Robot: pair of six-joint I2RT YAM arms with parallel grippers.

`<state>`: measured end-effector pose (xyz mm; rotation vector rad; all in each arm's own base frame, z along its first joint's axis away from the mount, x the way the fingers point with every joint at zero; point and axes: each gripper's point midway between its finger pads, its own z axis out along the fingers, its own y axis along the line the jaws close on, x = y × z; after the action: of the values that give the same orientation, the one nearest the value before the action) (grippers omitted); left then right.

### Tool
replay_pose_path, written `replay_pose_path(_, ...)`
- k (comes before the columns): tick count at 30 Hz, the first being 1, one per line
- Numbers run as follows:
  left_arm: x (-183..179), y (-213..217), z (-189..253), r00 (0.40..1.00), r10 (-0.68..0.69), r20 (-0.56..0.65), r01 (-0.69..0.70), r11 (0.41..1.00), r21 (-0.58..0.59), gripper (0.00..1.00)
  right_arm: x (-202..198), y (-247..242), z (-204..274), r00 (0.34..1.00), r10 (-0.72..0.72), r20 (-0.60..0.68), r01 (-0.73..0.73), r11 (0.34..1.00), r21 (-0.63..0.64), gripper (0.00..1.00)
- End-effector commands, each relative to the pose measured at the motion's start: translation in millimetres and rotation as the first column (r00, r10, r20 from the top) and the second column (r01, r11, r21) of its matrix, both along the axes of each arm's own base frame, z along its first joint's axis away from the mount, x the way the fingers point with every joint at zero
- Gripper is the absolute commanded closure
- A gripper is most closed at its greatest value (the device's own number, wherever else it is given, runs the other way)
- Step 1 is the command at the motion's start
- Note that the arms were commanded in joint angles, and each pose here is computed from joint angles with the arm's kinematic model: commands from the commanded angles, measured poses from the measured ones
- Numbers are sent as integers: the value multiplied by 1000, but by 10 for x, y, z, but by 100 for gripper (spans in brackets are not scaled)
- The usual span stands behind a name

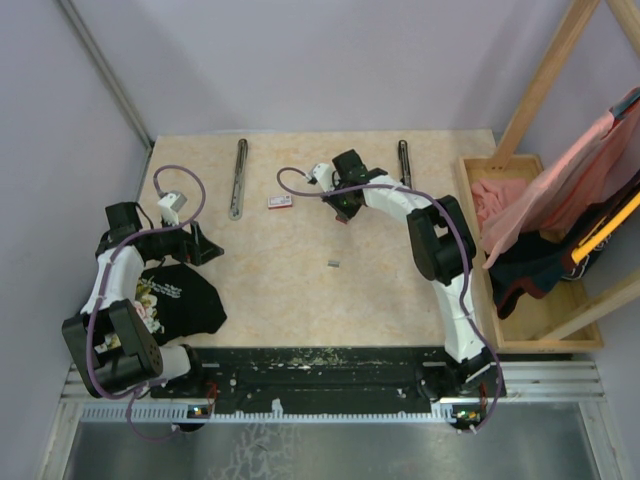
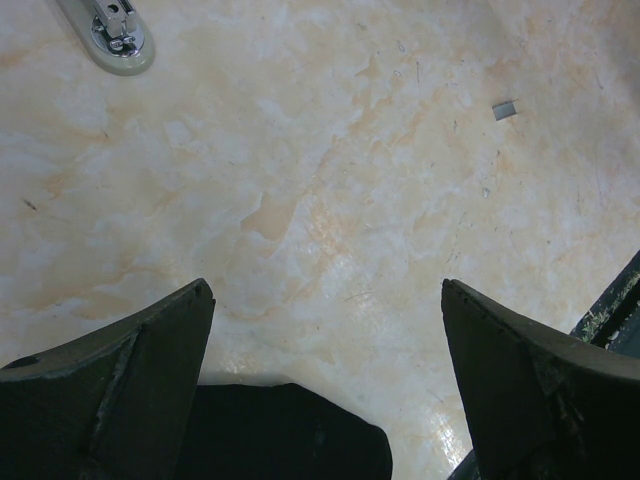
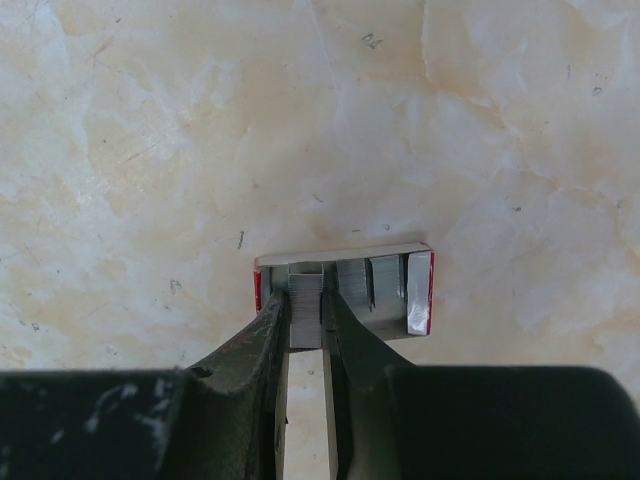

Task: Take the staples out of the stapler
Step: Place the staple in the staple box.

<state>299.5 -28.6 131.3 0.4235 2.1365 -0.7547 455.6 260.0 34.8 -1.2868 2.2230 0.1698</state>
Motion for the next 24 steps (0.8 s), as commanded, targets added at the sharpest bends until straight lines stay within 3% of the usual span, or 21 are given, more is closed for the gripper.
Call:
replay_pose_path(1,47,13,101,999,-15,36,16,1000,-1,0,19,-32,89,1000,4,22,-4,1000,1,89)
replay_pose_path(24,47,13,102,999,-15,35,15,1000,-2,0,50,-33,281,999,8,53,-9,1000,8,81)
